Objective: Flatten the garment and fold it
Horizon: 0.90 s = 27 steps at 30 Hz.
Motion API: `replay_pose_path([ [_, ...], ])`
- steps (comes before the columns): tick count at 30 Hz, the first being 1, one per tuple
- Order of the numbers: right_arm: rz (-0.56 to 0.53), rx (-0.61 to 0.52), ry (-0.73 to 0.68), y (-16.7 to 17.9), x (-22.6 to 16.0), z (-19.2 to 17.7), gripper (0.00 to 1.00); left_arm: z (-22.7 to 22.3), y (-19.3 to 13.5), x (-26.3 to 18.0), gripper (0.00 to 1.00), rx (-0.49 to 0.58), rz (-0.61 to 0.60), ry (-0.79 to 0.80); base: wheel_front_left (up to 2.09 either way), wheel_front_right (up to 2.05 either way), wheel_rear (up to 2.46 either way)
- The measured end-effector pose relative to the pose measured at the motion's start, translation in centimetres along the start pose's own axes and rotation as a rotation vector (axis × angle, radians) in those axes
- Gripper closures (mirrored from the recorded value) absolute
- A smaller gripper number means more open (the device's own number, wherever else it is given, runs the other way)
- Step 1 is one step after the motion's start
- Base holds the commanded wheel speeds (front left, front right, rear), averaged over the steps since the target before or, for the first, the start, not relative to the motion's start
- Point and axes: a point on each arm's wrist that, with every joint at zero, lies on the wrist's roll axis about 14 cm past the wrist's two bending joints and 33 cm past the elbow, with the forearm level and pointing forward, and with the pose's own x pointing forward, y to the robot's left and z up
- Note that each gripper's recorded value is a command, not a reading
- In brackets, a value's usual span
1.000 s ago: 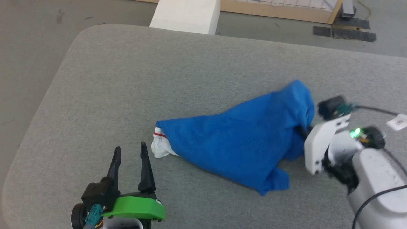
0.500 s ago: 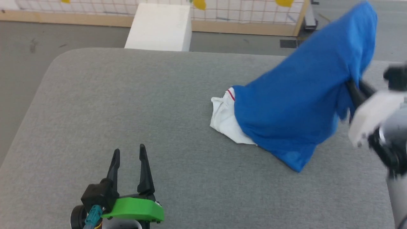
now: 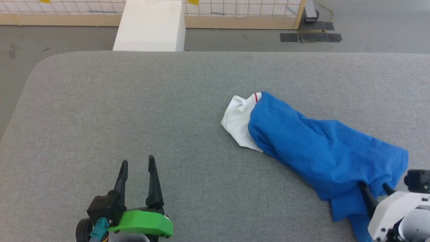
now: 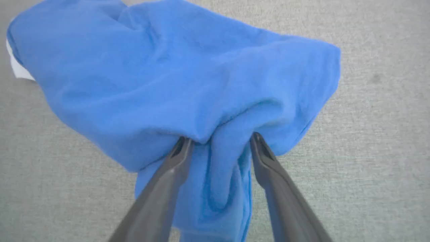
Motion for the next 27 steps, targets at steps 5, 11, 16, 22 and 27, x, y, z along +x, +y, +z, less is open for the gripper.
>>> replay_pose_path([
  [5, 0.003, -0.001, -0.194, 0.6, -0.6, 4.7, 0.0, 0.1, -0.3, 0.1, 0.0, 0.001, -0.01, -0.004, 0.0, 0.0, 0.0],
  [11, 0.013, -0.008, -0.503, 1.6, -3.7, 11.8, 0.0, 1.2, -0.4, 0.0, 0.0, 0.001, -0.014, -0.038, 0.0, 0.0, 0.0],
  [16, 0.005, -0.011, -0.739, 1.6, -6.2, 13.7, 0.0, 2.7, -0.5, -0.1, 0.0, 0.005, -0.017, -0.083, 0.0, 0.0, 0.0],
  [22, -0.001, 0.091, -0.692, 0.5, -5.3, 9.2, 0.0, 1.9, -0.8, -0.5, 0.0, 0.022, -0.035, -0.06, 0.0, 0.0, 0.0],
  [27, -0.015, 0.11, -0.688, 0.1, -5.0, 8.0, 0.0, 1.5, -3.8, 1.3, 0.0, 0.078, -0.176, -0.066, 0.0, 0.0, 0.0],
])
